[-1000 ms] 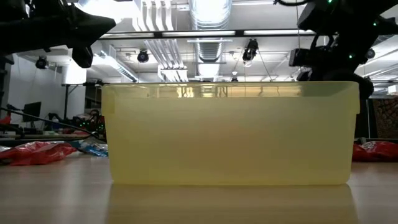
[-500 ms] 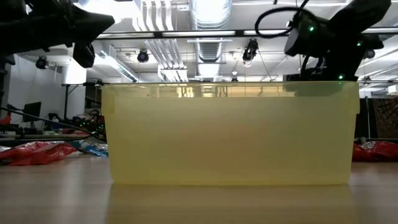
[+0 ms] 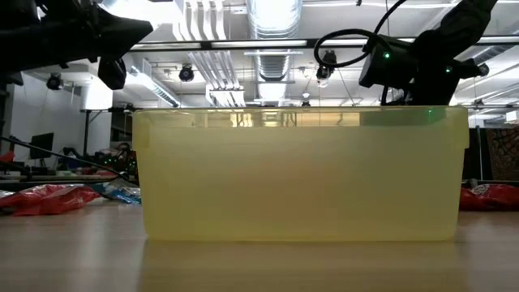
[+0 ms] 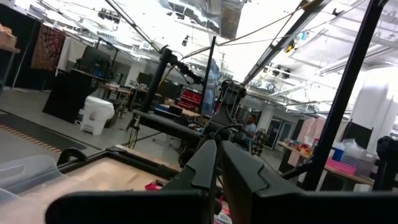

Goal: Sort candy
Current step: Put the red candy into the orange bin

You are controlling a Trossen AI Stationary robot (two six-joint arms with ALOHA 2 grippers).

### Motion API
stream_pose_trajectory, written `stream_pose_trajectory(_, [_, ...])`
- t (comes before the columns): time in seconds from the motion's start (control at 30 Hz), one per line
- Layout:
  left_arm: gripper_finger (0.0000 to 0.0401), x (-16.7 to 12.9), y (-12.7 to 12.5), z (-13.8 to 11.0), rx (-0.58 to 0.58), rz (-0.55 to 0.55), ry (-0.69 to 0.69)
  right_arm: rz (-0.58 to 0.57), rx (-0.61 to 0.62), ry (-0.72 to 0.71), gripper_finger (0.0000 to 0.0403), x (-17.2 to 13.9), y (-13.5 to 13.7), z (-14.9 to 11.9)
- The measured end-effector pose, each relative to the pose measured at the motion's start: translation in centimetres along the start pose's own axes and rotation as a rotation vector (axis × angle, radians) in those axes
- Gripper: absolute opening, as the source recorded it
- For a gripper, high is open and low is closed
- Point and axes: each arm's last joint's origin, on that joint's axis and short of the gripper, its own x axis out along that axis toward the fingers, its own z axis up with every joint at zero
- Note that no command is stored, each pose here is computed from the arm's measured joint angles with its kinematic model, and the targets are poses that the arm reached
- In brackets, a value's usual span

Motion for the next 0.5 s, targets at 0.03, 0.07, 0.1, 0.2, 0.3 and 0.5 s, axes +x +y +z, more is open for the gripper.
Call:
stream_pose_trajectory(0.03, [0.0007,0.0,0.0,-0.1,-0.001,0.001,0.004,0.0,0.004,-0.01,0.0012,-0.2,0.0,0.0])
stream_pose_trajectory(0.07, [0.0007,0.0,0.0,-0.1,-0.002,0.002,0.007,0.002,0.01,-0.021,0.0011,-0.5,-0.1,0.0])
stream_pose_trajectory(0.1, [0.0007,0.1,0.0,-0.2,-0.005,0.004,0.012,-0.003,0.017,-0.035,0.001,-0.9,-0.2,0.0])
stream_pose_trajectory(0.2, [0.0007,0.2,0.1,-0.4,-0.018,0.009,0.027,-0.007,0.057,-0.132,0.0009,-2.4,-0.5,0.5])
stream_pose_trajectory(0.3, [0.0007,0.3,0.2,-0.6,-0.027,0.015,0.044,0.002,0.112,-0.229,0.0009,-3.8,-0.7,1.0])
stream_pose_trajectory(0.5, [0.0007,0.6,0.3,-1.2,-0.03,0.029,0.076,0.058,0.282,-0.537,0.0009,-6.4,-0.8,3.1])
